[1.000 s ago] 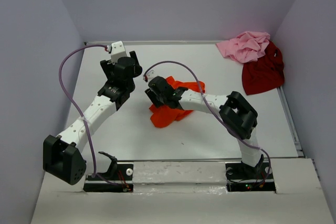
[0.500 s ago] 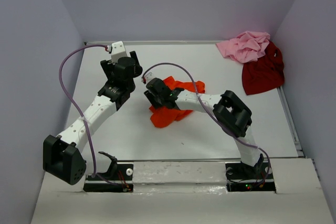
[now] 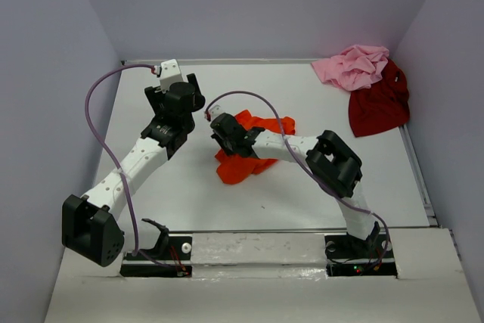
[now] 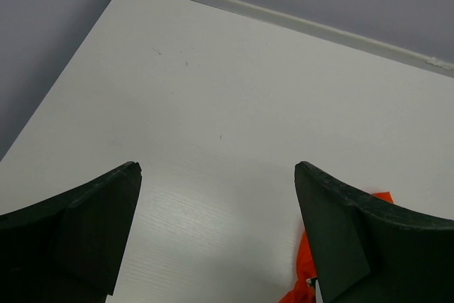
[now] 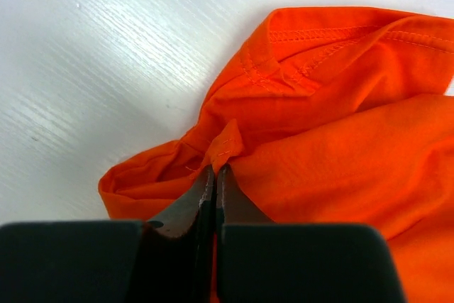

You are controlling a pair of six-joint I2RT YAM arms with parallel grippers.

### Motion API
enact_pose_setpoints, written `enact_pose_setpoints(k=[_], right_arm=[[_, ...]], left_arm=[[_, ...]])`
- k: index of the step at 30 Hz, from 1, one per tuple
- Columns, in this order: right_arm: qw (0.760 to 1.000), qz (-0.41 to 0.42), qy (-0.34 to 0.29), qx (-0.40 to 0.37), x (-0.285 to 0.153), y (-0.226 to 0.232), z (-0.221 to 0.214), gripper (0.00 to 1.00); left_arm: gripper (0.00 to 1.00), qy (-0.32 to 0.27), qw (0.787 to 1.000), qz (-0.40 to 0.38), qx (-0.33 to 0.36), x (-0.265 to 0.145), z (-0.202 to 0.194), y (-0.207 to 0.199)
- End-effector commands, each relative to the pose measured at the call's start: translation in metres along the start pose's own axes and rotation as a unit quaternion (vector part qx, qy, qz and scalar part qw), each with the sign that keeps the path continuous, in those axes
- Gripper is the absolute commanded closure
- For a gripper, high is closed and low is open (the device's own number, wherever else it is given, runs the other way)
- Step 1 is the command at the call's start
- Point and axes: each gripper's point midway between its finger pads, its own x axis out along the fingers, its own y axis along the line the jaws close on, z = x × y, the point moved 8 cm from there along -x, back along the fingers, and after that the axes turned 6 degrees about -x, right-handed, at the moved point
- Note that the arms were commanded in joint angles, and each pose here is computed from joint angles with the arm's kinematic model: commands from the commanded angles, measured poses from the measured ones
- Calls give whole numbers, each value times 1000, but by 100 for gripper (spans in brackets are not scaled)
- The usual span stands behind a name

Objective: Fold and stack the t-shirts

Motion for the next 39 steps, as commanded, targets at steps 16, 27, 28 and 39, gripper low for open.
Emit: enact_pose_setpoints(k=[16,27,28,39], right_arm=[[966,-149,-210,36,-213,-98,99,100],[948,-150,-275,55,-285,-123,116,100],[949,-149,-271,60,-285,-122,114,100],[928,-266,-201,170,-311,-147,9,100]], left_arm=[[1,-38,997,-53,-35,-17,26,-15],[1,-19,996,-84,-22,-18,12,-30],[1,-15,996,-85,-20,-18,10,-31],[1,-31,995,-87,-34,-27,24,-28]])
